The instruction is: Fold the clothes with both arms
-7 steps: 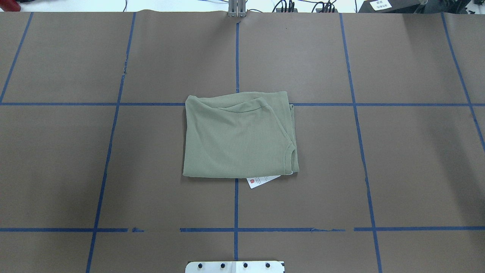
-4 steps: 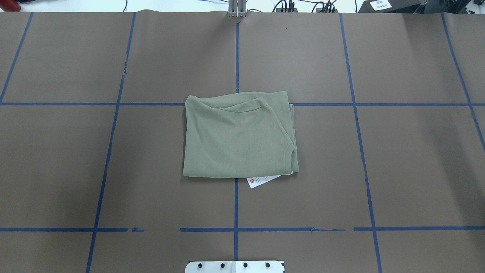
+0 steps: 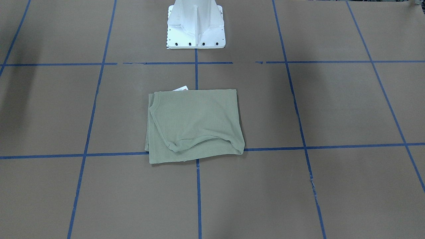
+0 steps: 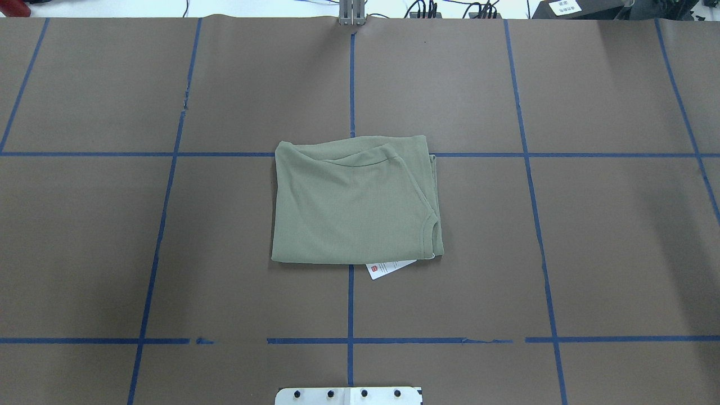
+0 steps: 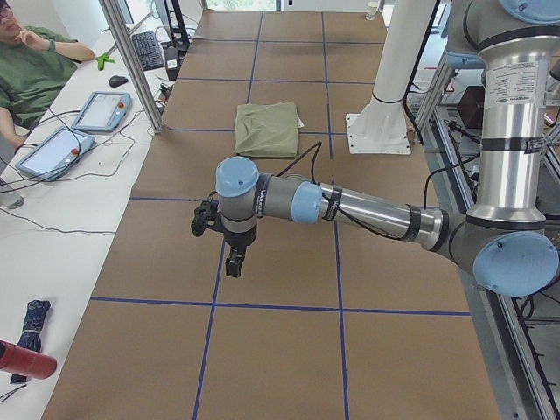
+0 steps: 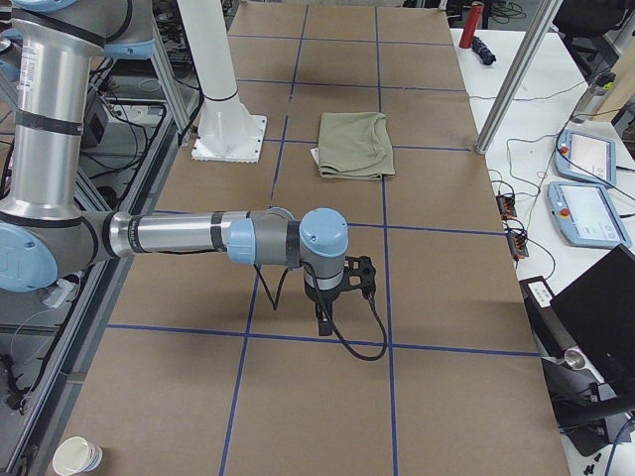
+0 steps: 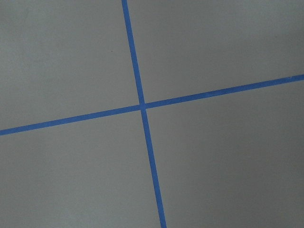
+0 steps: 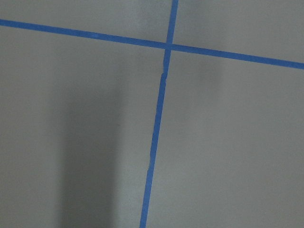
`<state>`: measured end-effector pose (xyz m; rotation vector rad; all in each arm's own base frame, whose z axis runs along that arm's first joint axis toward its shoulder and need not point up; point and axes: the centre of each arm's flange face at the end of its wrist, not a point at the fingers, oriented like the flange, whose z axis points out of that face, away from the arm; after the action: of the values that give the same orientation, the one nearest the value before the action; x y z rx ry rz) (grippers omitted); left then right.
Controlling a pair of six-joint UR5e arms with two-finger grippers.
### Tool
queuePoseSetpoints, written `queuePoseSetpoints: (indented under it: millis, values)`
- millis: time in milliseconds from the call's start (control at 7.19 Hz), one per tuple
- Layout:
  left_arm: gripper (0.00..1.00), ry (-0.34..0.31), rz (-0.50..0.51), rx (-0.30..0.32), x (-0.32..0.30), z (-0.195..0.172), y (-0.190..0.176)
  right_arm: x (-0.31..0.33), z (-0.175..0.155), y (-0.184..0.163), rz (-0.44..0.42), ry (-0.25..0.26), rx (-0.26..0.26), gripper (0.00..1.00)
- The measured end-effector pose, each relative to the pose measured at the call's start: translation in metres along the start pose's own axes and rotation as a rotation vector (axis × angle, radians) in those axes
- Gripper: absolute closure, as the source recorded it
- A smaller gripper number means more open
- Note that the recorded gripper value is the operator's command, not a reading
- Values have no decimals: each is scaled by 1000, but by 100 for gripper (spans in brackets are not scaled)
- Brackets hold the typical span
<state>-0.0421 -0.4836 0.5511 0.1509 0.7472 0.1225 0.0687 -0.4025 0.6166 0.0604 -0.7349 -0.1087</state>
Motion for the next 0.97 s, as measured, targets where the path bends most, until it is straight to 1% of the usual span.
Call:
queuePoseSetpoints:
  millis: [278,974]
  values:
    - [0,14,-1,9,8,-4,-5,0,-2,0,4,0,4,0]
    - [0,5,0,11,10,-6,-5,-1,-4,-3,7,-3,10,0]
